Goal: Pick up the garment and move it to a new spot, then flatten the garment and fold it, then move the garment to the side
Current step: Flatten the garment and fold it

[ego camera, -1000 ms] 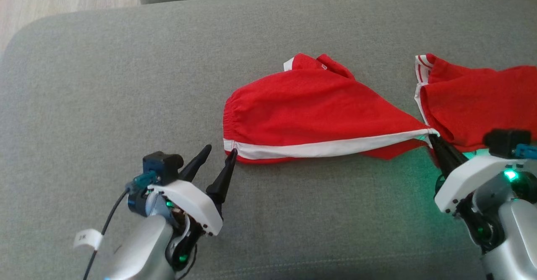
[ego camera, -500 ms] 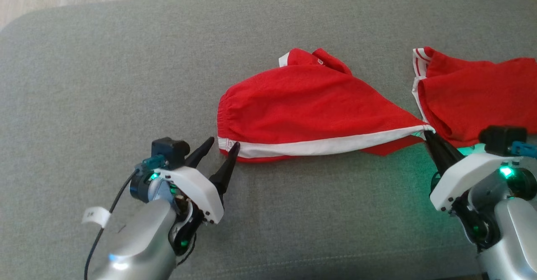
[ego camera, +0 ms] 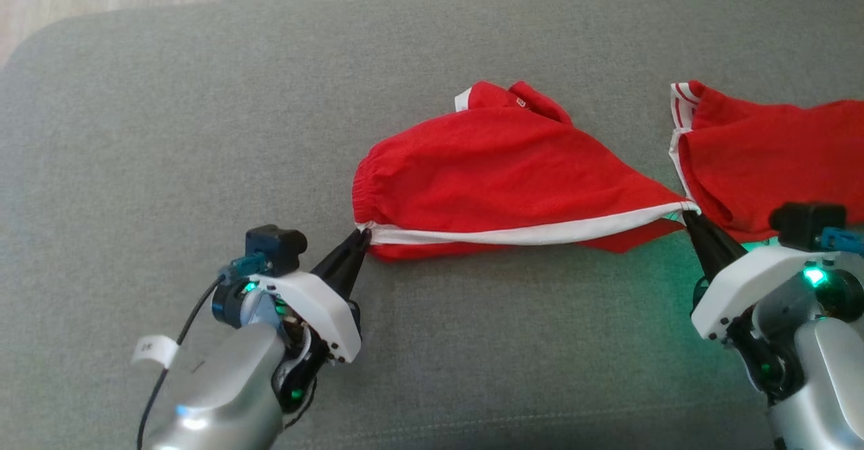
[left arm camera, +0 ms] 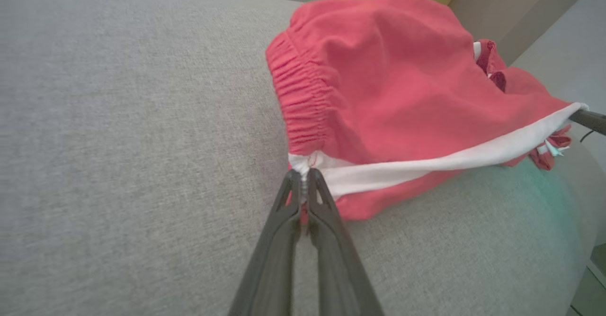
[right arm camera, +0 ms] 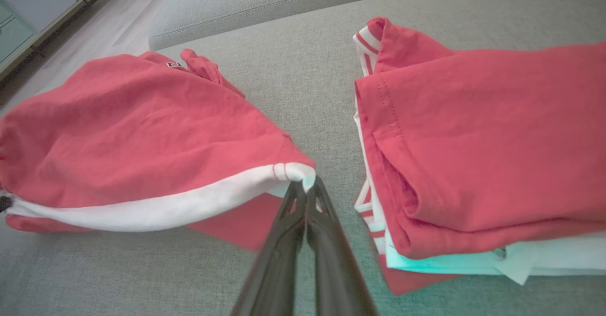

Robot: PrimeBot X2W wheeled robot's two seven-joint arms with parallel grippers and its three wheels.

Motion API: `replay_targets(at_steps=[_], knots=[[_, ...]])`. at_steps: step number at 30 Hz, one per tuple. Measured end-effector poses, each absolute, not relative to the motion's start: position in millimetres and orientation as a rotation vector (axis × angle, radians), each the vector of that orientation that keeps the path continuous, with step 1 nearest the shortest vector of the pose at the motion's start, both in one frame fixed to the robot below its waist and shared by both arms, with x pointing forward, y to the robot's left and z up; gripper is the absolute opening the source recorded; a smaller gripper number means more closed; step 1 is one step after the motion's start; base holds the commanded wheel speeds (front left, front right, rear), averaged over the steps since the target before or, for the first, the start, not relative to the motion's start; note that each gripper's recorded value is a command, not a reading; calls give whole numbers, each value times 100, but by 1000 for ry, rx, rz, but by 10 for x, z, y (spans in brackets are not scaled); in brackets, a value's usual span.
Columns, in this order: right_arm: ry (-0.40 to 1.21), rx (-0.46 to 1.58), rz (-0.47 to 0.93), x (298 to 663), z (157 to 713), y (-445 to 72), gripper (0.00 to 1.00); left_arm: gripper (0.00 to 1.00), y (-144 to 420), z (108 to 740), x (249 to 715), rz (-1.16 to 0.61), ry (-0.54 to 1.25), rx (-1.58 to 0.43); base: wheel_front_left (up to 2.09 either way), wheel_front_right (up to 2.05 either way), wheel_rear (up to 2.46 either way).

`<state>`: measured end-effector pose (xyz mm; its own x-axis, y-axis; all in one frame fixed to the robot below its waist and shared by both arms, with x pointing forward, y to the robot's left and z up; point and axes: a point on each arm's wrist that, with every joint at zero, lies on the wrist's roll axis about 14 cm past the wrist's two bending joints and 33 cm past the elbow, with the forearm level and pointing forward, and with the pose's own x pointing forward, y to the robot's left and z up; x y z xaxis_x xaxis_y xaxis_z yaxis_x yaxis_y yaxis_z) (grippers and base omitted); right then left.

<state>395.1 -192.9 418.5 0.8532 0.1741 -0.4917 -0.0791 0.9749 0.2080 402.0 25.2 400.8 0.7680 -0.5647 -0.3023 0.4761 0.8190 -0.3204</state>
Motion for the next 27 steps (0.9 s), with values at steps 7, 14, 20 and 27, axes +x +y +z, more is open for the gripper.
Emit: replay_targets(at_steps=[7,14,20,27], knots=[[428,167,171,4027,4460,-1837,0,0,355,4282,4080,-568,312,-215,0,0,0],[206,98,238,4175,5130,-1742,0,0,504,5018,4196,-574,94,-190,0,0,0],[-100,15,297,4345,6211,-1578,0,0,584,6181,4323,-575,-156,-137,0,0,0],[-415,-16,297,4181,7213,-1536,0,0,605,7158,4097,-570,-342,-93,0,0,0]])
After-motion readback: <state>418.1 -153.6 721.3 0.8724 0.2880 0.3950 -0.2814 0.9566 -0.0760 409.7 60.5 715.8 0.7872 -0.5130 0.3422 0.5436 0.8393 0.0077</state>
